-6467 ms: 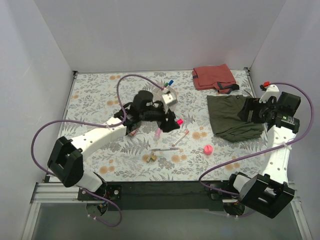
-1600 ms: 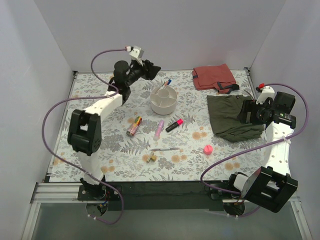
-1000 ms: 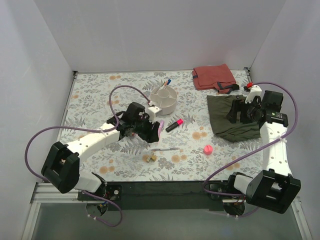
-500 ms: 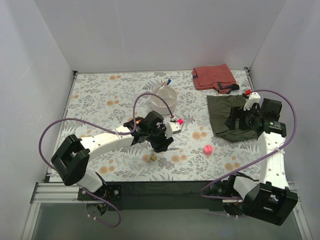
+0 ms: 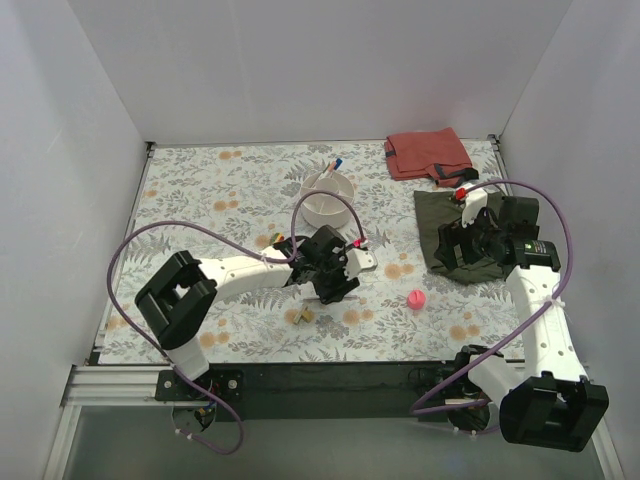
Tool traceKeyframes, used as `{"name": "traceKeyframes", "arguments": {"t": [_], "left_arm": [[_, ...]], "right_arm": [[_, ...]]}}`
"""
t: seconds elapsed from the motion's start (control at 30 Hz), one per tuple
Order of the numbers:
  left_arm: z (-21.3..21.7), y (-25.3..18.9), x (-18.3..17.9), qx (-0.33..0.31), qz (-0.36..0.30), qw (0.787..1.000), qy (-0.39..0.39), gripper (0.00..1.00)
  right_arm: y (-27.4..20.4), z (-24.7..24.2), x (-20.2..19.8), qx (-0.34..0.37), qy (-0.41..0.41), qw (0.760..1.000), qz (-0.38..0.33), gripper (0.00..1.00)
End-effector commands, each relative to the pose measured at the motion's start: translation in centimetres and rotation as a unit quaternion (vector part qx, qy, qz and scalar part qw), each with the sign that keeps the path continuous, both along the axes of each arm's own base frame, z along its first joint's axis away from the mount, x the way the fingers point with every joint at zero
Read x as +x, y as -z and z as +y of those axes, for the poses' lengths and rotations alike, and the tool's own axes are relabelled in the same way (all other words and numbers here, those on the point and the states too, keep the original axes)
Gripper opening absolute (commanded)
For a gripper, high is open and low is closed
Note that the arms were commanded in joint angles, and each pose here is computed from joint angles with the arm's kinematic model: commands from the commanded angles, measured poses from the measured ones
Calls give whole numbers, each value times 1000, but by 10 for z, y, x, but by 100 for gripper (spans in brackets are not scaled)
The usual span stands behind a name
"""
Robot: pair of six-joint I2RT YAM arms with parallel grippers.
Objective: Sort the stationery into containers
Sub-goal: Pick up the pen from the center of the board.
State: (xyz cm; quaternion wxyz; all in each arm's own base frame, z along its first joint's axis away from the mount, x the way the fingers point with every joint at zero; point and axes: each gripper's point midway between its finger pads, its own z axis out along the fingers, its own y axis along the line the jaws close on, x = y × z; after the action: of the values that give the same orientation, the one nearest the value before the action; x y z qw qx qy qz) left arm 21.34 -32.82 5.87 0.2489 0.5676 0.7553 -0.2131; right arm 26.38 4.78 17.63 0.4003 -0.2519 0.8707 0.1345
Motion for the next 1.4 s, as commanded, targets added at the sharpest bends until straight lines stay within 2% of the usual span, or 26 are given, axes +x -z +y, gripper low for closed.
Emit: {"name": "traceKeyframes", "arguments": {"t": [0.0, 0.63, 0.77, 0.9, 1.1, 1.2, 1.23, 1.33, 1.37], "left_arm": [[-22, -13, 13, -10, -43, 999, 11, 41], [-30, 20, 8, 27, -34, 999, 25, 39], [-26, 27, 5, 33, -29, 999, 30, 33], [-26, 29, -3, 29, -14, 999, 38, 17], [-32, 16, -9, 13, 3, 999, 41, 4], [-48, -30, 4, -30, -8, 999, 30, 0], [-63, -67, 15, -66, -19, 997, 28, 0], [-70, -134, 48, -131, -29, 991, -7, 0], [-77, -177, 66, -170, -54, 984, -15, 0]], "right_arm": [[-12, -1, 7, -11, -6, 999, -35, 86], [-2, -3, 0, -19, -7, 999, -42, 86], [-2, -3, -1, -16, -5, 999, -42, 86], [0, -4, -2, -19, -1, 999, -42, 86], [0, -6, -1, -24, 3, 999, -42, 87], [0, -10, 1, -32, 12, 999, -41, 87], [0, -11, 2, -34, 15, 998, -41, 87], [2, -13, 4, -38, 19, 998, -37, 87], [1, -13, 4, -38, 19, 998, -36, 87]]}}
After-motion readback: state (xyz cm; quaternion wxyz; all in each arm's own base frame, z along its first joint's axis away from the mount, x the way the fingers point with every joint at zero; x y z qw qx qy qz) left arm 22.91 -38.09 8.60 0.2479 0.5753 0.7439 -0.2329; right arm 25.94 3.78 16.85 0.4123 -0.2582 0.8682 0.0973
